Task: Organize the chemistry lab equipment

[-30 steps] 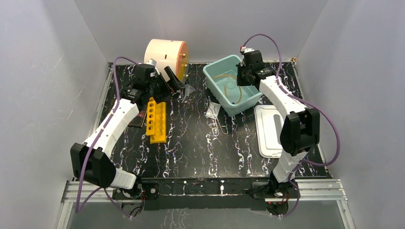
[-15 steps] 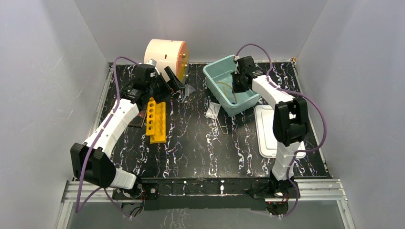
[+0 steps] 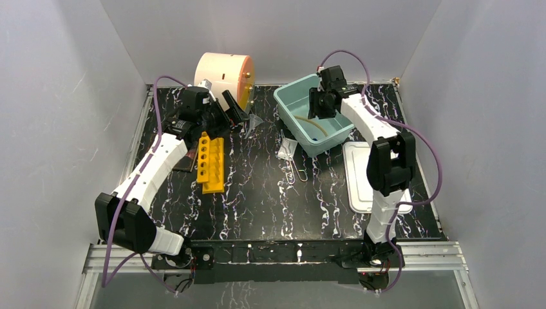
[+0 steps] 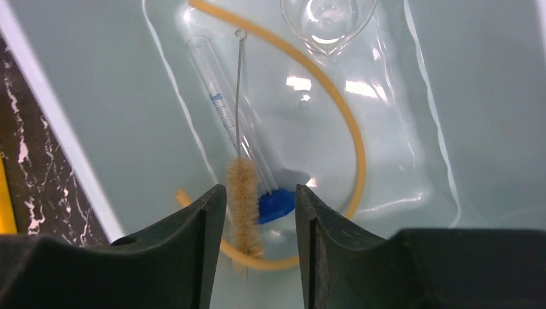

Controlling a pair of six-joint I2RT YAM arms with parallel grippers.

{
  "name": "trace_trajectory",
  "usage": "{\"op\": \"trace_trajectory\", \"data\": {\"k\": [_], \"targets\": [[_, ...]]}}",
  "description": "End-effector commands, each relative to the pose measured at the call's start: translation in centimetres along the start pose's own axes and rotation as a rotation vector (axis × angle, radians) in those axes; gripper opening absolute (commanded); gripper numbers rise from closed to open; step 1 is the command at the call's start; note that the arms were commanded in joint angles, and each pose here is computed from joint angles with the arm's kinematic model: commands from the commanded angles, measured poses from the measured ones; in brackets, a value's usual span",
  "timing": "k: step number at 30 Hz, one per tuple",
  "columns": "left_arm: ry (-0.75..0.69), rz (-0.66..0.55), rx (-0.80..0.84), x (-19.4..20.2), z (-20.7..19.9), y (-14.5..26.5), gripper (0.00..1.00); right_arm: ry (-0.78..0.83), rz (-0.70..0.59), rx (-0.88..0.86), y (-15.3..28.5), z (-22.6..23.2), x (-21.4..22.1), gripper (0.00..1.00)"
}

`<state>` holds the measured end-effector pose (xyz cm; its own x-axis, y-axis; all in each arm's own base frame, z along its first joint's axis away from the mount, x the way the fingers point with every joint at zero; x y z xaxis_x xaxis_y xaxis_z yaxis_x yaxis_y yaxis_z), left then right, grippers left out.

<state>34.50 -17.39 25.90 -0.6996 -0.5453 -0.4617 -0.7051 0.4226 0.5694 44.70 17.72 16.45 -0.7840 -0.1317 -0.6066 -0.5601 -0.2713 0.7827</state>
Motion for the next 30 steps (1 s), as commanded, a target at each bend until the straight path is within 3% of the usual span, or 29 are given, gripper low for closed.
{"op": "trace_trajectory", "data": {"k": [1,7,15,23,30], "targets": [[-0.023,-0.007,-0.002,0.0,0.0,0.5,0.98,-0.011,-0.138,-0.021,6.1,1.2,-3.6,0.53],[-0.019,-0.003,-0.014,0.1,0.3,0.3,0.98,0.026,-0.199,-0.099,9.4,3.0,-4.4,0.57],[-0.026,-0.054,-0.088,-0.7,1.2,1.0,0.98,0.175,-0.226,-0.091,11.5,9.9,-1.7,0.59],[-0.003,-0.132,-0.206,-1.8,2.5,2.0,0.98,0.258,-0.05,-0.008,7.9,13.8,6.0,0.6],[0.007,-0.142,-0.24,-1.7,3.2,2.2,0.98,0.238,0.064,0.142,4.0,12.6,9.2,0.65]]}}
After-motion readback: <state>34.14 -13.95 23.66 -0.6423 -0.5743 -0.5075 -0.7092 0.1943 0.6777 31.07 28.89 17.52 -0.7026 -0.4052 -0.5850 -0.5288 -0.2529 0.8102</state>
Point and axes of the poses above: each gripper's point midway between its finger pads, its own y axis back along the fingers, its own z axis along the line the jaws close on, x = y × z, the point moved 3 cm from there along y, back along the fingers, and after that the axes turned 6 degrees about y, right-handed, at the moved point
